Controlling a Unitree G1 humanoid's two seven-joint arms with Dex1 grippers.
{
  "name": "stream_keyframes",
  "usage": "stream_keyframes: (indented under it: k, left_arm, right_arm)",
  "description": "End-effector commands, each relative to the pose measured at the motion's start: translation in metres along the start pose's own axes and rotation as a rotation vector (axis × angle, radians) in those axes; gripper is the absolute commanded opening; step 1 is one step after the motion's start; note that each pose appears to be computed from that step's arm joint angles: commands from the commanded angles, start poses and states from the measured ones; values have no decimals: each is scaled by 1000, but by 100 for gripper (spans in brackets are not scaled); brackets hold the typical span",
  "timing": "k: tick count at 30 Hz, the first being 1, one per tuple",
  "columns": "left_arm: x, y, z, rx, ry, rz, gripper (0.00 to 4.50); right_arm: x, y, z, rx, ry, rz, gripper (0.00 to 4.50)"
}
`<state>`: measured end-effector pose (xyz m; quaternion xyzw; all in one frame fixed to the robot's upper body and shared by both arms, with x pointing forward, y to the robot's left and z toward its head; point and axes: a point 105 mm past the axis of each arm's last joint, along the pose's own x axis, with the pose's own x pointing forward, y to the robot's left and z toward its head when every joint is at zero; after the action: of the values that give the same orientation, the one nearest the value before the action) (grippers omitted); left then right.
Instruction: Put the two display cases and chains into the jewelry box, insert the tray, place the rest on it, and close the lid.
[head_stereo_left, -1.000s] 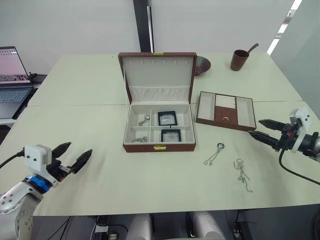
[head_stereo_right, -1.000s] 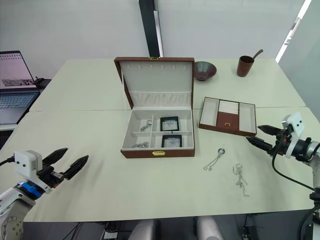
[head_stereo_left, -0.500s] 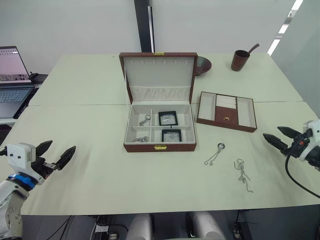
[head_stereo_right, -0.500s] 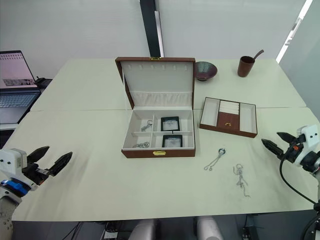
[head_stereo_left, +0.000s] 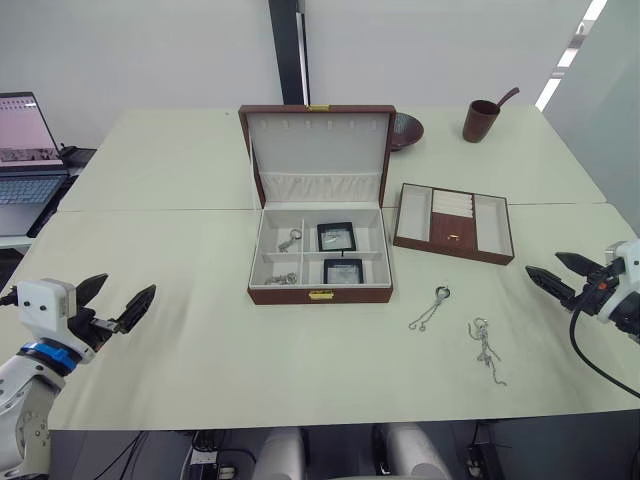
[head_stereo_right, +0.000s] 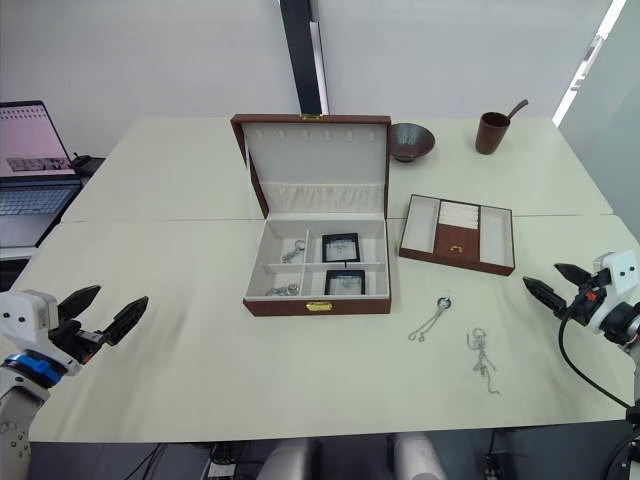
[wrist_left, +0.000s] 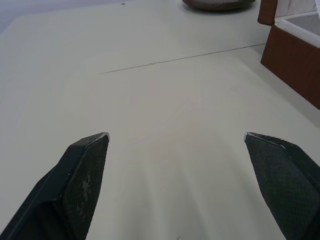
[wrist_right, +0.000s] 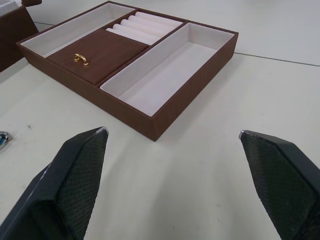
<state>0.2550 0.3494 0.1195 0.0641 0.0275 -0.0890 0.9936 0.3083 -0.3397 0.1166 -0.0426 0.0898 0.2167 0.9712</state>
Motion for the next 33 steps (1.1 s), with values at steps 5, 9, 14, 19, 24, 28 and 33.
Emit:
stream_keyframes:
  k: [5,9,14,19,24,28,33]
  left_arm:
    - [7,-23,21,45,-56,-89,450]
    - [17,-62,33,75,-72,-260,450]
    - [26,-115,46,86,-108,-487,450]
    - [26,-174,46,103,-121,-747,450]
    - [12,-213,36,151,-121,-948,450]
    - [6,-227,29,152,-138,-1011,450]
    - [2,-243,26,153,-181,-1030,450]
  right_arm:
    - [-4,-4,14,-27,-40,-4,447]
    - [-3,-4,24,-45,-38,43,447]
    - [3,8,30,-105,71,203,447]
    - [12,18,37,-207,204,362,447]
    - [28,21,51,-318,268,454,447]
    - [42,24,57,-398,313,510,447]
    - [59,30,53,-496,393,562,447]
